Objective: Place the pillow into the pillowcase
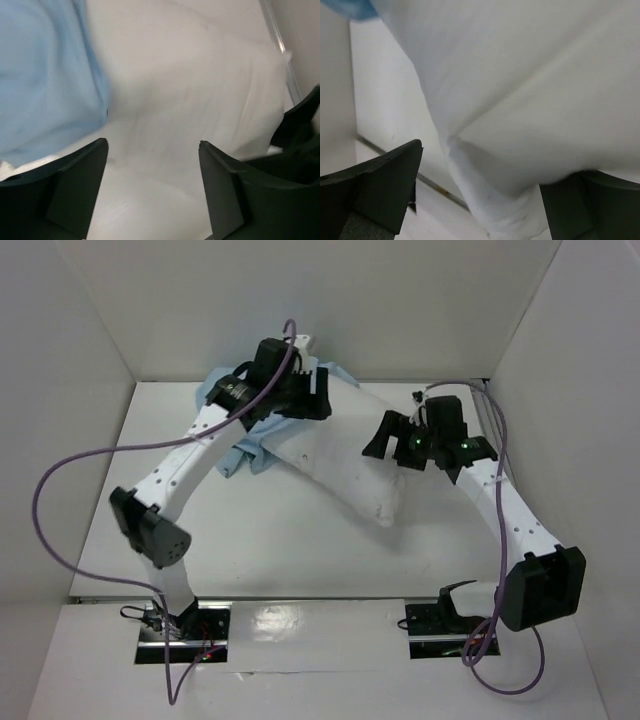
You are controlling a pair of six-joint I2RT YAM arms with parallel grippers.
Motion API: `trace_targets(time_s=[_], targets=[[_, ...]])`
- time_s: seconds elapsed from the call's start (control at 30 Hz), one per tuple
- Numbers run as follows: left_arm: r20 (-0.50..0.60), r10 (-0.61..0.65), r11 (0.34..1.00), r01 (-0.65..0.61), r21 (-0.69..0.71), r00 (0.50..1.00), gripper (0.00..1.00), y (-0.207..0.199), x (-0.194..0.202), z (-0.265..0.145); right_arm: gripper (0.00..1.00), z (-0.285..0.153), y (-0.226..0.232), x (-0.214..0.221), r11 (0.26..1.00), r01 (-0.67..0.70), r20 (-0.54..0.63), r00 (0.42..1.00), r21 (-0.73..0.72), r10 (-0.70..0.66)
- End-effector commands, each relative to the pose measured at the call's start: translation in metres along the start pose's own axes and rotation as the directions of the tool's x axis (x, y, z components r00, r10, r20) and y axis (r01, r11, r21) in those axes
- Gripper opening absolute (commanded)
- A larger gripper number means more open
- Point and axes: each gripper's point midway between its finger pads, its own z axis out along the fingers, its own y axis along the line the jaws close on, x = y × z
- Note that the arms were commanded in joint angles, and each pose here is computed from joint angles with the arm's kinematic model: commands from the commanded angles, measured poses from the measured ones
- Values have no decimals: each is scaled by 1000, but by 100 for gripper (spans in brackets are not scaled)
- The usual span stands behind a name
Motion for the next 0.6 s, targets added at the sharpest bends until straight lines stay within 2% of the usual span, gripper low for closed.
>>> trace_targets(time_s=[0.0, 0.03, 0.07, 0.1, 0.13, 0.23, 0.27, 0.33, 0.4, 0.47, 0.57], targets=[[223, 32, 986, 5, -165, 974, 82, 26, -36, -99, 100, -32, 12, -60, 979, 179, 142, 971, 94, -191], [175, 31, 965, 16, -263, 984, 79, 56, -8, -93, 100, -47, 16, -70, 973, 193, 153, 965, 129, -212], [177, 15, 955, 39, -294, 984, 77, 70, 1, -99, 100, -50, 13, -75, 966, 199, 153, 962, 166, -225], [230, -20, 945, 94, -313, 973, 67, 85, 1, -120, 100, -58, 8, -83, 951, 215, 169, 952, 222, -255], [162, -43, 930, 99, -354, 986, 65, 105, 37, -108, 100, -64, 4, -89, 943, 213, 171, 950, 256, -262], [189, -131, 910, 194, -365, 973, 62, 123, 68, -112, 100, -86, 2, -107, 911, 217, 203, 932, 350, -300], [144, -173, 896, 217, -388, 974, 62, 136, 100, -100, 100, -89, 4, -116, 906, 212, 224, 925, 365, -307], [152, -203, 894, 246, -374, 967, 69, 142, 124, -91, 100, -97, -2, -124, 888, 191, 260, 912, 417, -318], [157, -262, 882, 302, -362, 952, 76, 144, 139, -83, 100, -100, -2, -136, 882, 179, 303, 894, 436, -331], [177, -291, 868, 337, -365, 940, 79, 152, 157, -72, 100, -102, 6, -142, 885, 197, 336, 872, 422, -355], [190, -329, 827, 379, -416, 925, 82, 170, 182, -55, 93, -99, 20, -146, 887, 225, 381, 840, 403, -387]])
